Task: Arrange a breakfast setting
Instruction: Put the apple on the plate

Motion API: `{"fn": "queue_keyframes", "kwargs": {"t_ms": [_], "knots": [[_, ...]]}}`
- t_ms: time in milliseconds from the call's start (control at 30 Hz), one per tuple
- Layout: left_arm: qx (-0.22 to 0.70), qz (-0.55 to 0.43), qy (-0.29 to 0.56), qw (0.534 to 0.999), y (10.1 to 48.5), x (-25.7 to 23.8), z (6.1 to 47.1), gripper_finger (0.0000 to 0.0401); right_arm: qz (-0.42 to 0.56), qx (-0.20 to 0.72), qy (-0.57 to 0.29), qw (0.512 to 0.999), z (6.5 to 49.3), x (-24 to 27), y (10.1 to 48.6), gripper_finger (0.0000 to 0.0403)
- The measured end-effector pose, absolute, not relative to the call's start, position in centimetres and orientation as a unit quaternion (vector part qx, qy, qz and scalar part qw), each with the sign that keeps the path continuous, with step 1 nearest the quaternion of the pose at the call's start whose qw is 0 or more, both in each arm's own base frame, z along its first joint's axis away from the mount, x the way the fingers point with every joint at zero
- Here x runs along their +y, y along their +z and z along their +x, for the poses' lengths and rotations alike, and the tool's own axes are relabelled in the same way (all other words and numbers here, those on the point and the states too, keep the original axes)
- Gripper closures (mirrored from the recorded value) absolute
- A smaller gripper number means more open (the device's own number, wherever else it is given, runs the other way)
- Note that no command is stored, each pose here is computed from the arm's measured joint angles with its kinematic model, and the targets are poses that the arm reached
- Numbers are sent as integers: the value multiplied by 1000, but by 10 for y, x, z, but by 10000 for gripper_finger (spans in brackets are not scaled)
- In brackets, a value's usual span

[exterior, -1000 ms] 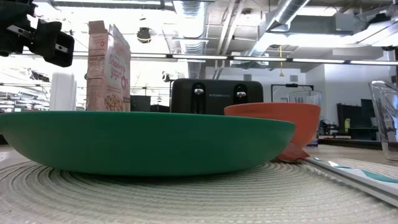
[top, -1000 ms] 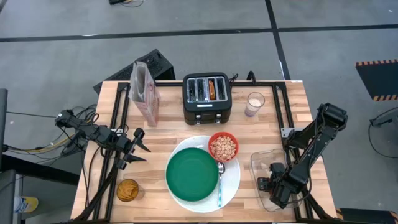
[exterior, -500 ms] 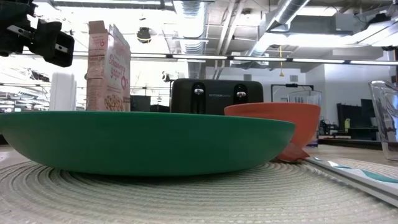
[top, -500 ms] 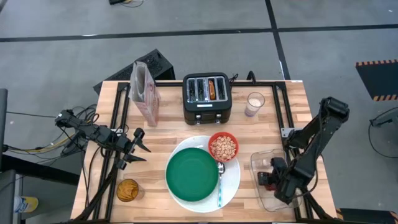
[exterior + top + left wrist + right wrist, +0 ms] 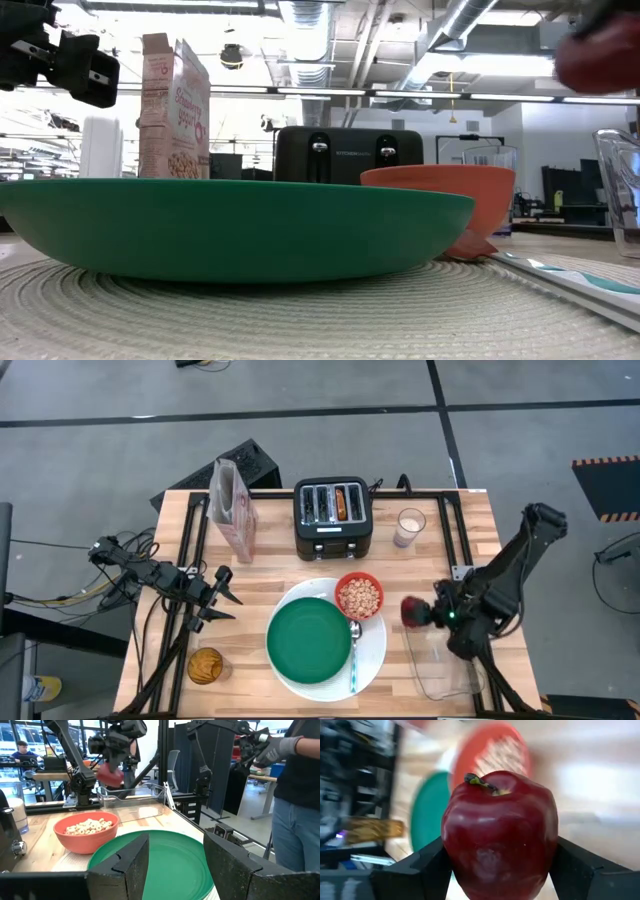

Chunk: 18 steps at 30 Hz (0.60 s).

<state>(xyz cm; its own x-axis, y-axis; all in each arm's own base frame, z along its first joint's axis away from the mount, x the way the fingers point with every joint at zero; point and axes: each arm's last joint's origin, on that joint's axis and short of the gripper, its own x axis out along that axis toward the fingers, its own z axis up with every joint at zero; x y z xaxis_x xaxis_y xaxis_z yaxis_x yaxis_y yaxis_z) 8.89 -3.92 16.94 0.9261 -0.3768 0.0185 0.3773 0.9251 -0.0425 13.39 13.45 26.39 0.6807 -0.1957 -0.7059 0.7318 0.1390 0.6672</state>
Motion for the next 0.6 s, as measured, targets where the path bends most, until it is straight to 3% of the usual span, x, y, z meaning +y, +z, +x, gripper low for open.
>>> {"fn": "queue_keyframes", "kwargs": {"t_ms": [233, 600], "knots": [[-5, -23, -192, 981, 169, -39, 89, 225, 494, 140, -286, 809, 151, 110, 288, 115], [-5, -23, -192, 981, 169, -39, 89, 225, 299, 89, -226, 923, 210, 97, 309, 112]]}}
